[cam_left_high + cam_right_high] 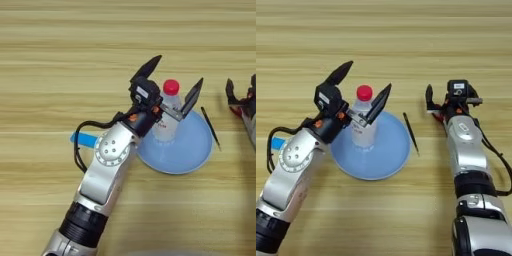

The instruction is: Move the objects on the table

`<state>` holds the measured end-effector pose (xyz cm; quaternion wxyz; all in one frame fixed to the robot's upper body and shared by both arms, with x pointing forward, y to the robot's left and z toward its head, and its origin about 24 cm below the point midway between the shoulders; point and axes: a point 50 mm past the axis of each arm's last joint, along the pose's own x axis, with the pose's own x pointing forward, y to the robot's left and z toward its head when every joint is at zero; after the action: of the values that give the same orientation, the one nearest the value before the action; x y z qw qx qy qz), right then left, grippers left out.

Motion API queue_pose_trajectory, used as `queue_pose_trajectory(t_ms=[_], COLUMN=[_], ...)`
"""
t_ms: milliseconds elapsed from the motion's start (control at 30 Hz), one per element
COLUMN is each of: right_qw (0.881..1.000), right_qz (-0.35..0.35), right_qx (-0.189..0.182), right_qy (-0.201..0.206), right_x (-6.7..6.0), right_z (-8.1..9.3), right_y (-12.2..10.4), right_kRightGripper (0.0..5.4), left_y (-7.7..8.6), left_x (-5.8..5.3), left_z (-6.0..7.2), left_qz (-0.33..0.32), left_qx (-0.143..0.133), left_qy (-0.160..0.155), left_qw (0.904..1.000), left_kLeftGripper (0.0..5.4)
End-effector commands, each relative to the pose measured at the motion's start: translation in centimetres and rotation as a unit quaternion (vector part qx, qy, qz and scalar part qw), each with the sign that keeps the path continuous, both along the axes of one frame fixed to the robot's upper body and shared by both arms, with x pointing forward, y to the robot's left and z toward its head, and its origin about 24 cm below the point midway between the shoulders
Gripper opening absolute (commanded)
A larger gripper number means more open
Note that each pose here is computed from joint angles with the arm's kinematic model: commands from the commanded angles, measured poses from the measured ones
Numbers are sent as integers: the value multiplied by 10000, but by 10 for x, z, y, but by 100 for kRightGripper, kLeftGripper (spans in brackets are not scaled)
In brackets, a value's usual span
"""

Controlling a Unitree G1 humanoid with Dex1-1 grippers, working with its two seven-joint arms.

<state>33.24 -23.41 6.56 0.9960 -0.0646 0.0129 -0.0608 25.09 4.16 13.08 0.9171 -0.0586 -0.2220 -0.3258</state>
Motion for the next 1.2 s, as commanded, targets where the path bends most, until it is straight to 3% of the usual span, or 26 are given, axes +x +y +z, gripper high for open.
queue_pose_trajectory(t_ms=[33,233,367,533,767,967,1200], right_qw=[10000,10000,10000,10000,10000,9999,9990], right_qz=[15,16,17,17,28,62,283], right_qx=[-51,-56,-54,-51,-65,-42,-72], right_qy=[-10,-13,-17,-28,-66,-145,-345], right_x=[2,3,3,3,2,0,-14], right_z=[2,2,2,2,3,5,12], right_y=[0,1,1,1,1,3,10], right_kRightGripper=[540,540,540,540,540,540,540], left_y=[16,43,63,79,98,106,114], left_x=[9,22,34,46,59,64,68], left_z=[14,19,15,1,-28,-41,-54], left_qz=[498,1260,2015,2725,3406,3644,3837], left_qx=[-317,-444,-278,-74,158,240,370], left_qy=[-209,-275,-205,155,848,1128,1420], left_qw=[9980,9907,9789,9620,9363,9241,9117], left_kLeftGripper=[537,537,537,537,537,537,537])
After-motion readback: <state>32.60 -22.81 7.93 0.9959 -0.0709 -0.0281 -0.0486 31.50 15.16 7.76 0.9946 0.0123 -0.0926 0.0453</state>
